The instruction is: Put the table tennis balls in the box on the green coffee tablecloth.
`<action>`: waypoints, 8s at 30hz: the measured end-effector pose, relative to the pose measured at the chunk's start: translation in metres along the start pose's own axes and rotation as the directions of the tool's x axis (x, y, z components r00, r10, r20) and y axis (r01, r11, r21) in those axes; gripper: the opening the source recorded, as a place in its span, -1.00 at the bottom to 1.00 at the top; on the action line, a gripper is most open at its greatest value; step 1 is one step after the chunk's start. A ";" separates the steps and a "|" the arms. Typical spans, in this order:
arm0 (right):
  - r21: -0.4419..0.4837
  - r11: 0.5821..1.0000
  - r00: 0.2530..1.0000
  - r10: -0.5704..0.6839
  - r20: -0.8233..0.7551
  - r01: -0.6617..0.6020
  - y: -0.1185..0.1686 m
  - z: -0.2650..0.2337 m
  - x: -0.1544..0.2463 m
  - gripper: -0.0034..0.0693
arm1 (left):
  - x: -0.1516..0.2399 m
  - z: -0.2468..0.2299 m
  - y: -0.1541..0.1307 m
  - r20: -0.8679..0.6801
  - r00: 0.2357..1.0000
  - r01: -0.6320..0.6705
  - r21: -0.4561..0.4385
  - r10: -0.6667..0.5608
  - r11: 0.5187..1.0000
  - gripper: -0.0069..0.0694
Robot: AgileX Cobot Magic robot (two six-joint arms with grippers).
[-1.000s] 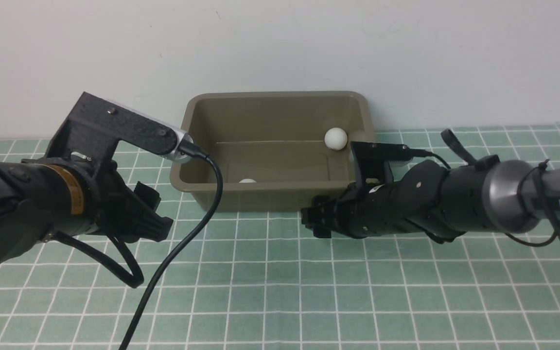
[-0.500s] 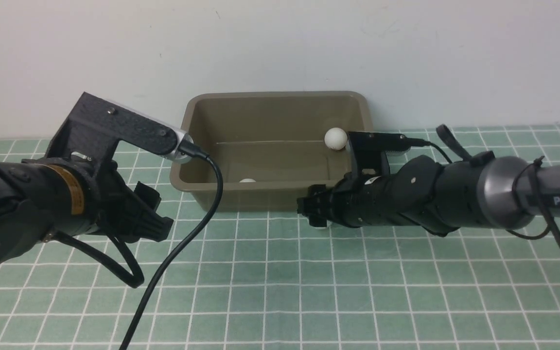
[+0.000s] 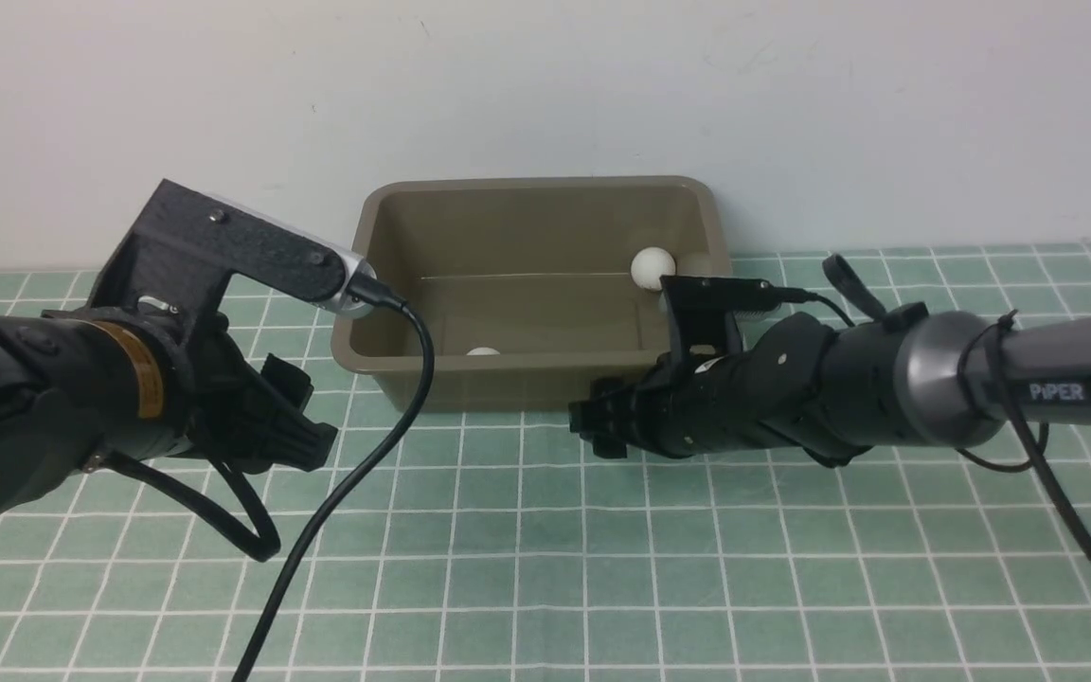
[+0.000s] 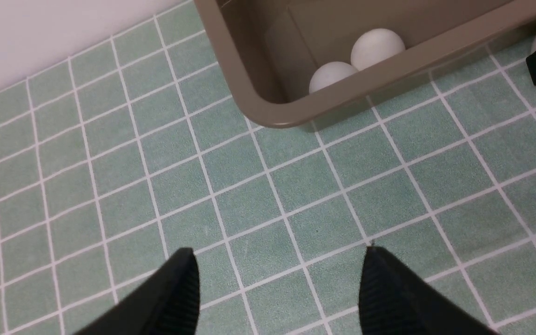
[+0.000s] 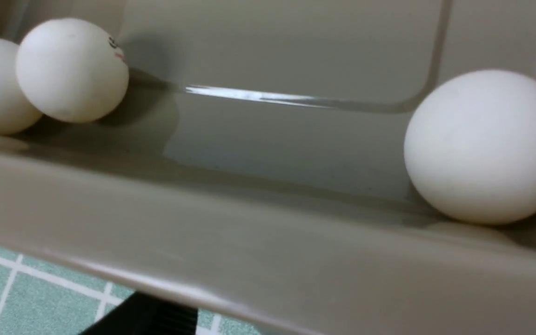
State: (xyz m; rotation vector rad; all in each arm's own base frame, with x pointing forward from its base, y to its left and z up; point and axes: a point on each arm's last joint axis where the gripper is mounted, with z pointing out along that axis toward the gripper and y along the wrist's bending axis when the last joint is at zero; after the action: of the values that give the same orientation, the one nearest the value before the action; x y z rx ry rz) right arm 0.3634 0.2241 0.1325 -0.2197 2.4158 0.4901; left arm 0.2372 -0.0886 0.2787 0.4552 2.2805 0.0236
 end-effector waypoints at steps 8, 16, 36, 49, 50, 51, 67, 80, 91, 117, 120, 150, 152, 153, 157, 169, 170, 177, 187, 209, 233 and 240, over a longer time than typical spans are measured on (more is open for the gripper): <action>0.001 1.000 1.000 0.000 -0.002 0.000 0.000 0.001 0.000 0.22 | 0.000 0.000 0.000 0.000 1.000 0.000 0.000 0.000 1.000 0.27; 0.001 1.000 1.000 0.000 0.001 0.000 0.000 0.001 0.000 0.06 | 0.000 0.000 0.000 0.000 1.000 0.000 0.000 0.000 1.000 0.27; -0.087 0.969 0.957 -0.243 -0.158 0.232 0.018 -0.060 -0.012 0.06 | 0.000 0.000 0.000 -0.001 1.000 0.000 0.000 0.000 1.000 0.27; -0.006 0.926 0.924 -0.376 0.069 0.377 0.030 -0.150 -0.055 0.06 | 0.000 0.000 0.000 -0.001 1.000 0.011 0.000 -0.011 1.000 0.27; -0.002 0.926 0.922 -0.376 0.093 0.377 0.030 -0.146 -0.056 0.06 | 0.000 0.000 0.000 -0.001 1.000 0.011 0.000 -0.011 1.000 0.27; 0.003 0.925 0.919 -0.377 0.112 0.379 0.030 -0.139 -0.057 0.06 | 0.000 0.000 0.000 0.000 1.000 0.011 0.000 -0.011 1.000 0.27; 0.080 0.930 0.888 -0.368 0.275 0.360 0.008 -0.073 -0.061 0.08 | 0.000 0.000 0.000 -0.001 1.000 0.013 0.001 -0.013 1.000 0.27; 0.120 0.901 0.832 -0.432 0.348 0.418 0.009 -0.084 -0.072 0.41 | 0.000 0.000 0.000 -0.002 1.000 0.015 0.002 -0.015 1.000 0.27; 0.220 0.889 0.805 -0.457 0.378 0.402 -0.019 -0.187 -0.106 0.41 | 0.000 0.000 0.000 -0.002 1.000 0.016 0.002 -0.016 1.000 0.27; 0.509 0.839 0.738 -0.465 0.489 0.191 -0.041 -0.444 -0.052 0.14 | 0.000 0.000 -0.001 -0.001 0.999 0.047 0.015 -0.047 0.999 0.27; 0.504 0.846 0.742 -0.451 0.496 0.177 -0.036 -0.460 -0.037 0.14 | 0.000 0.000 -0.002 0.004 0.999 0.047 0.017 -0.047 0.999 0.27; 0.329 0.941 0.772 -0.270 0.576 0.084 -0.076 -0.348 0.143 0.14 | -0.007 0.000 -0.004 0.072 0.996 0.049 0.042 -0.052 0.998 0.27; 0.327 0.941 0.786 -0.264 0.559 0.084 -0.078 -0.343 0.147 0.14 | -0.007 0.000 -0.004 0.073 0.996 0.049 0.043 -0.052 0.998 0.27; 0.326 0.941 0.791 -0.263 0.553 0.085 -0.078 -0.342 0.148 0.14 | -0.007 0.000 -0.004 0.074 0.996 0.049 0.043 -0.052 0.998 0.27; 0.319 0.944 0.824 -0.250 0.508 0.090 -0.079 -0.338 0.153 0.14 | -0.007 0.000 -0.004 0.076 0.996 0.050 0.044 -0.053 0.998 0.27; 0.303 0.948 0.881 -0.226 0.417 0.100 -0.079 -0.334 0.164 0.14 | -0.007 0.000 -0.004 0.078 0.995 0.055 0.046 -0.058 0.997 0.27; 0.303 0.948 0.877 -0.229 0.423 0.101 -0.079 -0.335 0.165 0.14 | -0.007 0.000 -0.004 0.077 0.995 0.057 0.047 -0.060 0.997 0.27; 0.314 0.946 0.835 -0.240 0.495 0.086 -0.076 -0.346 0.170 0.14 | -0.007 0.000 -0.004 0.075 0.995 0.060 0.048 -0.063 0.997 0.27; 0.341 0.938 0.796 -0.256 0.548 0.067 -0.075 -0.353 0.173 0.14 | -0.007 0.000 -0.004 0.076 0.995 0.062 0.050 -0.066 0.997 0.27; 0.425 0.900 0.821 -0.314 0.477 0.097 -0.101 -0.302 0.217 0.14 | -0.007 0.000 -0.005 0.069 0.992 0.102 0.067 -0.106 0.993 0.27; 0.434 0.896 0.799 -0.328 0.504 0.094 -0.103 -0.299 0.217 0.14 | -0.007 0.000 -0.006 0.066 0.991 0.113 0.072 -0.117 0.991 0.27; 0.435 0.896 0.796 -0.329 0.508 0.093 -0.103 -0.299 0.217 0.14 | -0.007 0.000 -0.006 0.066 0.991 0.113 0.072 -0.118 0.991 0.27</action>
State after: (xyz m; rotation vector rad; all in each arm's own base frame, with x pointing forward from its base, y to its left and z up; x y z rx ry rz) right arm 0.0535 0.0031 0.1792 -0.1433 1.8068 -0.0493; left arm 0.2392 -0.0962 0.2829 0.3526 2.2398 -0.1271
